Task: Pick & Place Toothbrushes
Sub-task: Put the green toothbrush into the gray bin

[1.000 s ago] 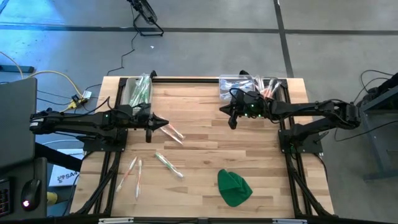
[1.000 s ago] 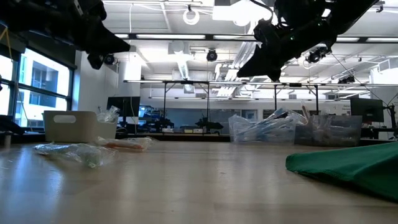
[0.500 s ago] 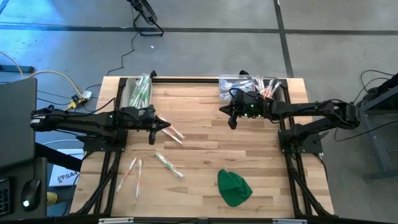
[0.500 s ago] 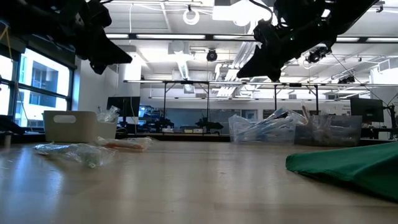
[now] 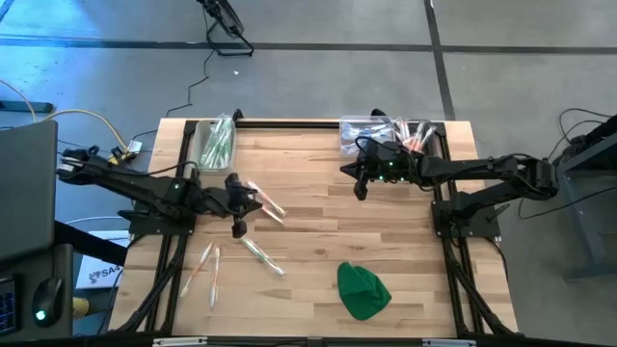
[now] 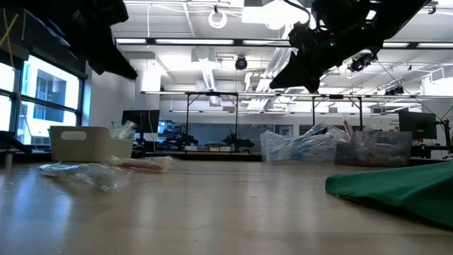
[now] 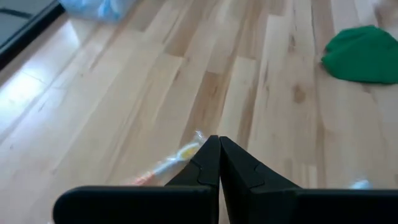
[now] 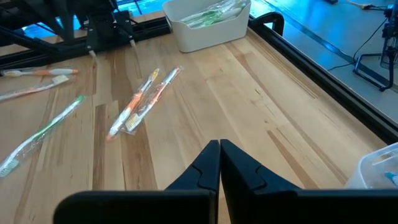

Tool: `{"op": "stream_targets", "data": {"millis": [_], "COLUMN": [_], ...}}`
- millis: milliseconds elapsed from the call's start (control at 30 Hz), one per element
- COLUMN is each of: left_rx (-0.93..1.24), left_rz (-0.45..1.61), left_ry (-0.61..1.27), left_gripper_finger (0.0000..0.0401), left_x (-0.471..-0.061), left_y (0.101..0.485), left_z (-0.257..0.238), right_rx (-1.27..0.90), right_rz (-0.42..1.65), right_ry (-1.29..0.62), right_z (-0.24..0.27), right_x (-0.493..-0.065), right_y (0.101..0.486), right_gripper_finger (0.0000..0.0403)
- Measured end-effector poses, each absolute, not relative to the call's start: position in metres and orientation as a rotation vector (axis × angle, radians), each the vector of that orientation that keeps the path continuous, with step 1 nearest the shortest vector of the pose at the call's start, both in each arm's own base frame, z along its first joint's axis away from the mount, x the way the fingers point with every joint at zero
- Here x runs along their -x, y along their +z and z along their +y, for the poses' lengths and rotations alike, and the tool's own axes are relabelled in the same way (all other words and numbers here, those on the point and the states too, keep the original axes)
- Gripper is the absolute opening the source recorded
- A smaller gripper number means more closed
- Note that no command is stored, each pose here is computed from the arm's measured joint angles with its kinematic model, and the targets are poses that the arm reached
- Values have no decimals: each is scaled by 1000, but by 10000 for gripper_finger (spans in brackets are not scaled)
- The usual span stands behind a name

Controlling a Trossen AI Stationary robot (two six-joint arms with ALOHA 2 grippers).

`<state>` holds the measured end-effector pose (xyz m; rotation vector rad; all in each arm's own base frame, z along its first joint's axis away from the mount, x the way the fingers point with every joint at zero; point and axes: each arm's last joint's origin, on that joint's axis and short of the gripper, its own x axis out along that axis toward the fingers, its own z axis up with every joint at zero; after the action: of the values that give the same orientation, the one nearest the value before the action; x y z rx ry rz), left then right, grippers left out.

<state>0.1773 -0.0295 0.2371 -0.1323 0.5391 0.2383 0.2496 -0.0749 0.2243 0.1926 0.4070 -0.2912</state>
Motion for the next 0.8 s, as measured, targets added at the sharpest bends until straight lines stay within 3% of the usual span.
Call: {"op": "stream_targets", "data": {"millis": [367,800], "left_rx": [185,201], "left_rz": [722,920], "left_ry": [252,134], "left_gripper_finger": [0,0], "left_x": [-187,-204], "left_y": [256,226], "left_z": [-47,-70], "right_rx": [-192,-171], "right_rz": [407,435], "right_ry": [-291,-283], "right_z": [-75,-74], "right_x": [-250,-249], "right_y": [224,222], "right_gripper_finger": [4,4]}}
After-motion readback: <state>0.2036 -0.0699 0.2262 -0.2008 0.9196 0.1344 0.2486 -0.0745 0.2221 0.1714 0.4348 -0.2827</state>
